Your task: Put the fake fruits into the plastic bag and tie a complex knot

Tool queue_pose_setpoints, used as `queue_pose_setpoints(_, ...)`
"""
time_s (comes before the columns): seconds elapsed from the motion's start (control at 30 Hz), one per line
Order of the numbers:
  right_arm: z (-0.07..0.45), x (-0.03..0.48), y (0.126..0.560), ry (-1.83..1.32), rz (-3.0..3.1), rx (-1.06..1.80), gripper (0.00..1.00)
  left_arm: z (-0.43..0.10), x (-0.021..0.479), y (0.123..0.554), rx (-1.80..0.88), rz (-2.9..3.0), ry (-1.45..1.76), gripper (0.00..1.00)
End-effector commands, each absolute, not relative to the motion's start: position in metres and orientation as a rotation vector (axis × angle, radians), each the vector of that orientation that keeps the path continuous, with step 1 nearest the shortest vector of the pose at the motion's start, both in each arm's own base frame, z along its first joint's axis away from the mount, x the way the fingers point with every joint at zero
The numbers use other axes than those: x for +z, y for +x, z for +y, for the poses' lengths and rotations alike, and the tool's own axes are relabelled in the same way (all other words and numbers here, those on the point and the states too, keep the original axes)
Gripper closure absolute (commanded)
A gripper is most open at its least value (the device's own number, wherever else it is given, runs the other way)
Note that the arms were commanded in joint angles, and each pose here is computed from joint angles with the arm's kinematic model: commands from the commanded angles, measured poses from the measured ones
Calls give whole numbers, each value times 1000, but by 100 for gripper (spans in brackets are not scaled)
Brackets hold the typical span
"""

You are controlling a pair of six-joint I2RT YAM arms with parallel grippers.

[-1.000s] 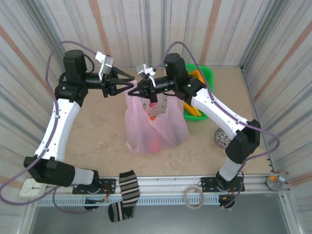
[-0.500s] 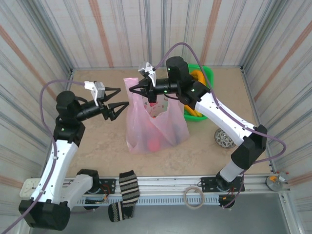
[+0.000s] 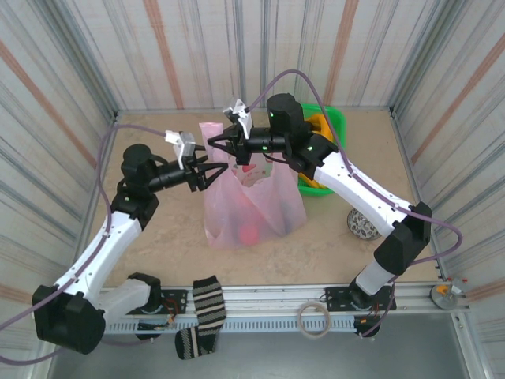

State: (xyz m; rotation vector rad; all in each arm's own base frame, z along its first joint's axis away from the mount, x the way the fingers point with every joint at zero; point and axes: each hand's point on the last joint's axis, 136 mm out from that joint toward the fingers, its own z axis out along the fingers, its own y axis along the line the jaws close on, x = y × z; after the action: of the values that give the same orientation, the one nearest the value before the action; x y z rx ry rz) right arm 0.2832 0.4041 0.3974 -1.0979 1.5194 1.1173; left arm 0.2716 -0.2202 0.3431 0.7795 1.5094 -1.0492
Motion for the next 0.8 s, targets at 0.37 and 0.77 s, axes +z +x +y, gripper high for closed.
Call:
queue_pose_setpoints(0.37, 389, 441, 287, -941, 1470, 1071, 100, -244, 308, 268, -1136, 1474, 848, 76)
queue_pose_setpoints(0.77, 342, 431, 253, -1101, 1412, 1195, 29, -252, 312, 251, -1223, 1395, 972, 100)
